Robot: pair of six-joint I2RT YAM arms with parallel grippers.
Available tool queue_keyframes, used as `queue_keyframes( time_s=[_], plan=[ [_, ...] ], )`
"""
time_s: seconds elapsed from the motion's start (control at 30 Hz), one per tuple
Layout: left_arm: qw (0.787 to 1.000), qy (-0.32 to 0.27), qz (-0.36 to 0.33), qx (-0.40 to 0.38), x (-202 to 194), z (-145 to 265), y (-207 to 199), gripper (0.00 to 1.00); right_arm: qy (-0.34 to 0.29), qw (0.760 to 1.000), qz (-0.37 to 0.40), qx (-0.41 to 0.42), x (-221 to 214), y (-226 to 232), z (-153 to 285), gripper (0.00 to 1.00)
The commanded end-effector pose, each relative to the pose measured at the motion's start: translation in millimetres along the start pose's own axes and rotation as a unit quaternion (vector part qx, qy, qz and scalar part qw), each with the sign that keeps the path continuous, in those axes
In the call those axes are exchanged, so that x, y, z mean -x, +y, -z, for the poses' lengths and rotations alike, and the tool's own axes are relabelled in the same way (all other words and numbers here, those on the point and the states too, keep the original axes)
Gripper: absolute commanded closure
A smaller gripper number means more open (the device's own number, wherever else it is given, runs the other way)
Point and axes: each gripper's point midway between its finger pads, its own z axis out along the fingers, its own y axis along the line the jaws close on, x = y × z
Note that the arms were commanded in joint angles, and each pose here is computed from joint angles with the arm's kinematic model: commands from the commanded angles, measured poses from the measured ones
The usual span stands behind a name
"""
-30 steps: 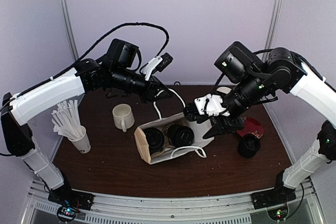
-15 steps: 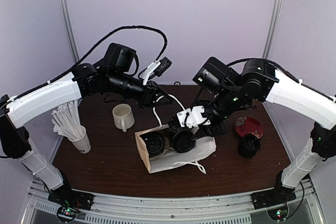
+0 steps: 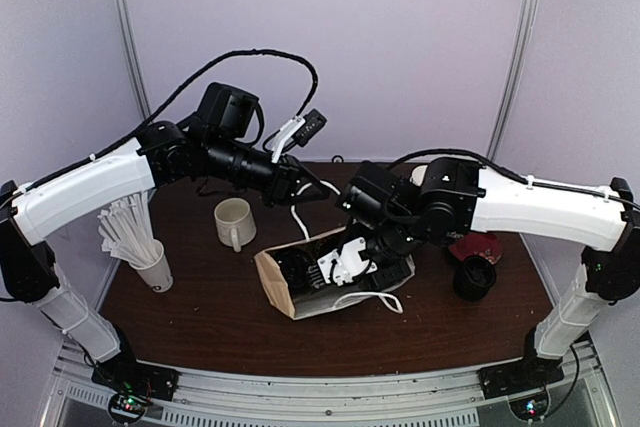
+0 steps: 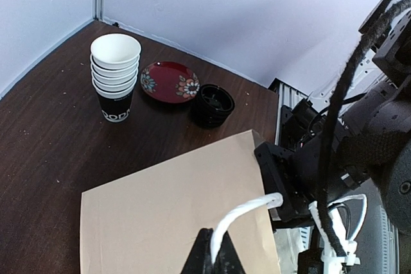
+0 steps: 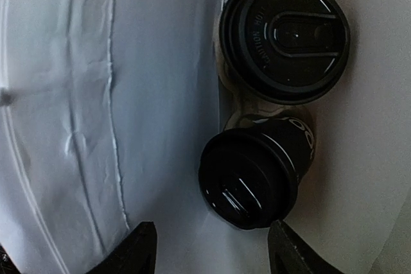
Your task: Pack the takeout coffee
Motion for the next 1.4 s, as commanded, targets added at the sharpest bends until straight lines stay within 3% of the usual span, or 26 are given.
queue_keyframes(
  time_s=[0.0,0.4,0.67,0.9,1.1,1.37],
  plan=[
    [1.0,-0.015,-0.021,-0.002,7.0,2.0,-2.7,1.0,0.023,0.998,0.01,-0.056,0.4,-19.2,-7.7,0.36],
    [0.999,-0.014,-0.031,0.001,8.7,4.3,-2.9,1.0,0.052,0.995,0.032,-0.079,-4.7,-25.4,-28.7,0.28],
    [0.999,-0.004,-0.032,0.005,2.6,2.8,0.3,1.0,0.077,0.992,0.044,-0.085,-11.8,-25.3,-49.4,0.02],
    [0.999,0.0,-0.038,0.004,1.1,3.3,-0.2,1.0,0.089,0.993,0.036,-0.075,-18.5,-27.1,-70.8,0.01],
    [0.999,0.005,-0.036,0.004,-3.5,4.7,0.5,1.0,0.095,0.992,0.021,-0.074,-25.1,-34.1,-86.2,0.06],
    [0.999,0.003,-0.034,0.007,-5.8,8.3,-0.3,1.0,0.084,0.995,0.001,-0.044,-23.7,-34.2,-71.9,0.4]
  ],
)
